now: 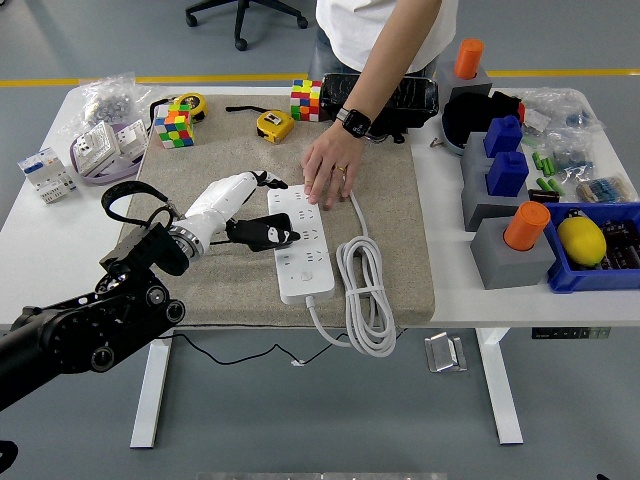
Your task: Put the plug near the board,insert it into the board,press the button,pull the plug out
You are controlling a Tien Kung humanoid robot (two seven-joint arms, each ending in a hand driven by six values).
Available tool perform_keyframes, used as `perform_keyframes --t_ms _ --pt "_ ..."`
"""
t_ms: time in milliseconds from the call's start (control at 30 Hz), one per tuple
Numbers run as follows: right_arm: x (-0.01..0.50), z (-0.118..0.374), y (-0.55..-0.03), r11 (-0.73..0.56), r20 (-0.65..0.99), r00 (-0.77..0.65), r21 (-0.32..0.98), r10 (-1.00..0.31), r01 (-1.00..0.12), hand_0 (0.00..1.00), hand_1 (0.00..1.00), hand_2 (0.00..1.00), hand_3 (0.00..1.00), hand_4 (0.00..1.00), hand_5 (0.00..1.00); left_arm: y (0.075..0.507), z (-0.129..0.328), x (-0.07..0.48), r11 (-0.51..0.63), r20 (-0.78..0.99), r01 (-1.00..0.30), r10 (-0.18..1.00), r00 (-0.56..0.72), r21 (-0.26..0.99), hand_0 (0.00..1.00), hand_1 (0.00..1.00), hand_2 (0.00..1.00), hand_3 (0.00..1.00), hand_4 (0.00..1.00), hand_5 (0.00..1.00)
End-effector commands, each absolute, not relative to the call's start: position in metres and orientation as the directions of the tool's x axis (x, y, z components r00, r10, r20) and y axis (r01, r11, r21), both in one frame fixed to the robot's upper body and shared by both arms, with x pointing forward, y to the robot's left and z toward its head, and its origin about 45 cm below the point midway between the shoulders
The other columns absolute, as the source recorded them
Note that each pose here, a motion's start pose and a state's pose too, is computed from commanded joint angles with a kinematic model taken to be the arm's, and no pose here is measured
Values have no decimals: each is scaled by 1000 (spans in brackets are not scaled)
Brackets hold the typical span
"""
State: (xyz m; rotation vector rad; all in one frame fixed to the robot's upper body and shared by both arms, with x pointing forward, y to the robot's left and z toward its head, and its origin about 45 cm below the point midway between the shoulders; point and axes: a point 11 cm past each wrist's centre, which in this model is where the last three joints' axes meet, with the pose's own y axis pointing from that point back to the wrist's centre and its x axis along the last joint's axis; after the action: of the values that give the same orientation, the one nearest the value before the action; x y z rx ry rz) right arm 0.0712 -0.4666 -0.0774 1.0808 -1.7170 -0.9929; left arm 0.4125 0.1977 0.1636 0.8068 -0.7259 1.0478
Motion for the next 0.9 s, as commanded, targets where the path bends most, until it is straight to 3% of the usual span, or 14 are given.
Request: perform_keyframes --t_ms 100,133,300,333,500,533,900 --pt "71 -77 -468 311 245 -260 915 -934 -255 607 663 633 566 983 587 200 159 413 269 828 -933 446 340 239 761 783 777 755 998 403" --pt "72 -77 -468 312 246 -259 915 -934 -255 607 663 633 566 983 587 201 158 413 263 828 -933 445 342 244 679 690 686 702 998 398" --pt "73 -76 -468 312 247 -255 914 -935 -258 607 663 633 566 983 587 203 153 414 249 829 -931 432 354 268 679 690 686 702 998 398" --pt "74 -76 -468 311 247 -253 914 -935 -259 606 663 633 566 983 587 203 152 415 247 832 -931 426 354 270 427 554 587 582 898 177" --pt "74 -76 -468 311 248 -249 915 -936 -259 606 663 633 566 983 587 203 150 415 247 842 -935 418 341 256 427 554 587 582 898 177" --pt "74 -76 -468 311 248 -248 914 -936 -259 607 663 633 566 983 587 203 150 416 246 845 -935 414 339 254 333 487 546 558 797 33" --pt "72 -76 -469 314 250 -253 914 -935 -257 606 663 632 566 983 587 201 152 413 278 839 -936 437 325 218 303 456 507 554 762 2"
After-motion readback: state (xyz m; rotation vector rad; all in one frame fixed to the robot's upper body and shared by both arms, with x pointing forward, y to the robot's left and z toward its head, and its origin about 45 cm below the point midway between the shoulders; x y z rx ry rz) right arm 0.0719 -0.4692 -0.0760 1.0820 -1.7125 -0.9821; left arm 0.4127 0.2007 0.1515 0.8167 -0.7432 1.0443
